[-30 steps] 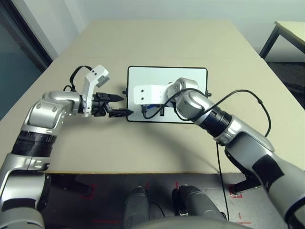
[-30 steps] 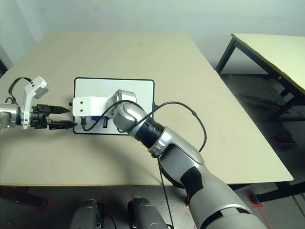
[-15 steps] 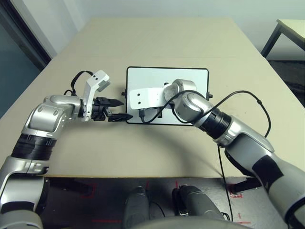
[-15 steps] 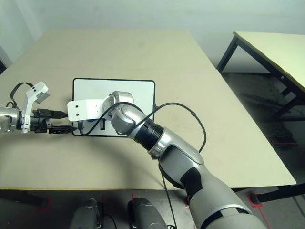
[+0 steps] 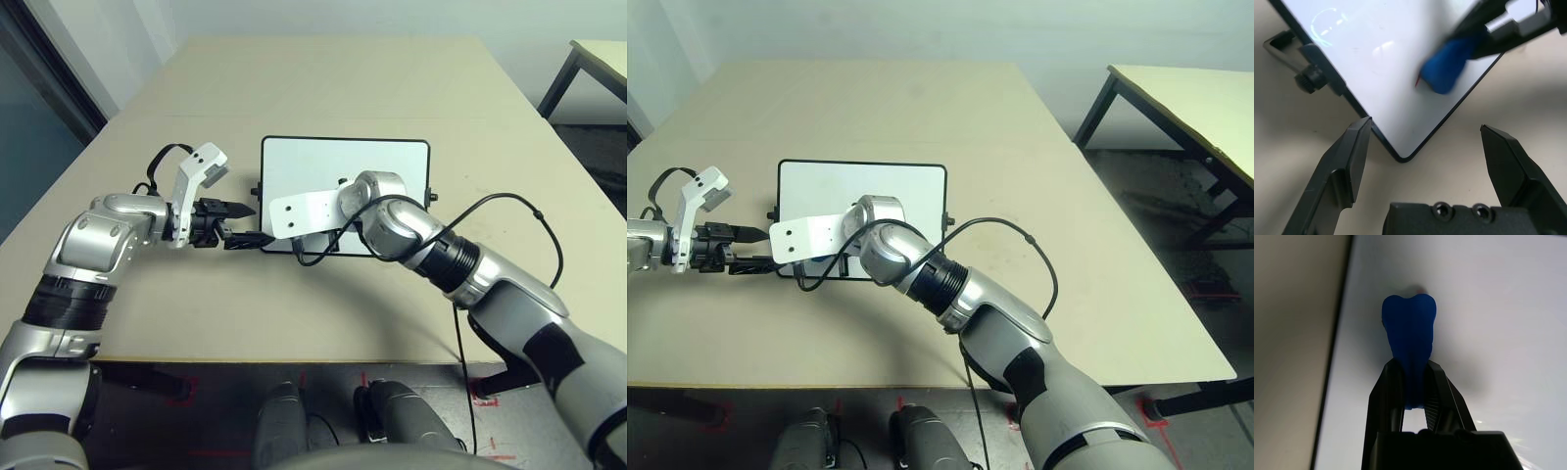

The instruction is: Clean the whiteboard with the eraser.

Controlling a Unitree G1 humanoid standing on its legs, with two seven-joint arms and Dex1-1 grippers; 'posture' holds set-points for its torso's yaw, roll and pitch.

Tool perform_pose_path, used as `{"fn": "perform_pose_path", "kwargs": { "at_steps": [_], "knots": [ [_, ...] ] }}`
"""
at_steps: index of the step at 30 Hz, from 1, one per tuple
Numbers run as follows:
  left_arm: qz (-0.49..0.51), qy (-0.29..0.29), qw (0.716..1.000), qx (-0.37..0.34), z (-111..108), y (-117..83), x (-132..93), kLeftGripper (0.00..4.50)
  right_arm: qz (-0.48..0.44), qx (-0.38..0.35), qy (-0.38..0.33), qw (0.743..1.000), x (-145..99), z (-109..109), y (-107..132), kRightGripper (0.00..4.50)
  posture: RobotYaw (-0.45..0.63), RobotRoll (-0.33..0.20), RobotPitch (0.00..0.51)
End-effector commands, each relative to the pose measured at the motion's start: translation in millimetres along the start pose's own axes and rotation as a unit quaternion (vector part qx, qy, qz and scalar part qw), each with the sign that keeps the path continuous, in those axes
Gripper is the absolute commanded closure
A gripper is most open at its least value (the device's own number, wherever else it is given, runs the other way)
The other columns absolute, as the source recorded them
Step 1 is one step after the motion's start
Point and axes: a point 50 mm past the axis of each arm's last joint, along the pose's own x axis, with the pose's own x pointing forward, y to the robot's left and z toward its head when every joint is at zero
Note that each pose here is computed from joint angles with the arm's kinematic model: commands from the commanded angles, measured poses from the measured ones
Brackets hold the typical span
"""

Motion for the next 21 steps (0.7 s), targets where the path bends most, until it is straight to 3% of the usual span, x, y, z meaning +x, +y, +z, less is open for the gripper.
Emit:
{"fn": "perform_pose_path", "kwargs": {
  "at_steps": [1, 8, 13, 18, 21],
  "knots": [
    [0.003, 0.002, 1.0, 0.002, 2, 0, -2, 0.0, -0.02, 0.005, 0.009, 1.0, -3, -3, -9, 3.95, -0.06, 0.0, 0.083],
    [0.002, 0.001, 1.0, 0.004, 3, 1, -1, 0.0, 0.042, -0.016, 0.038, 0.998, -2, -15, 18, 3.95, -0.06, 0.0, 0.075],
    [0.001, 0.002, 1.0, 0.005, 4, 1, 0, 0.0, 0.009, -0.002, 0.029, 1.0, -3, -10, 3, 3.95, -0.06, 0.0, 0.073],
    [0.001, 0.002, 1.0, 0.007, 5, 2, 0, 0.0, 0.039, -0.01, 0.042, 0.998, 2, -17, 15, 3.95, -0.06, 0.0, 0.077],
    [0.001, 0.002, 1.0, 0.007, 4, 2, 0, 0.0, 0.011, 0.0, 0.017, 1.0, 2, -8, 8, 3.95, -0.06, 0.0, 0.077]
  ]
}}
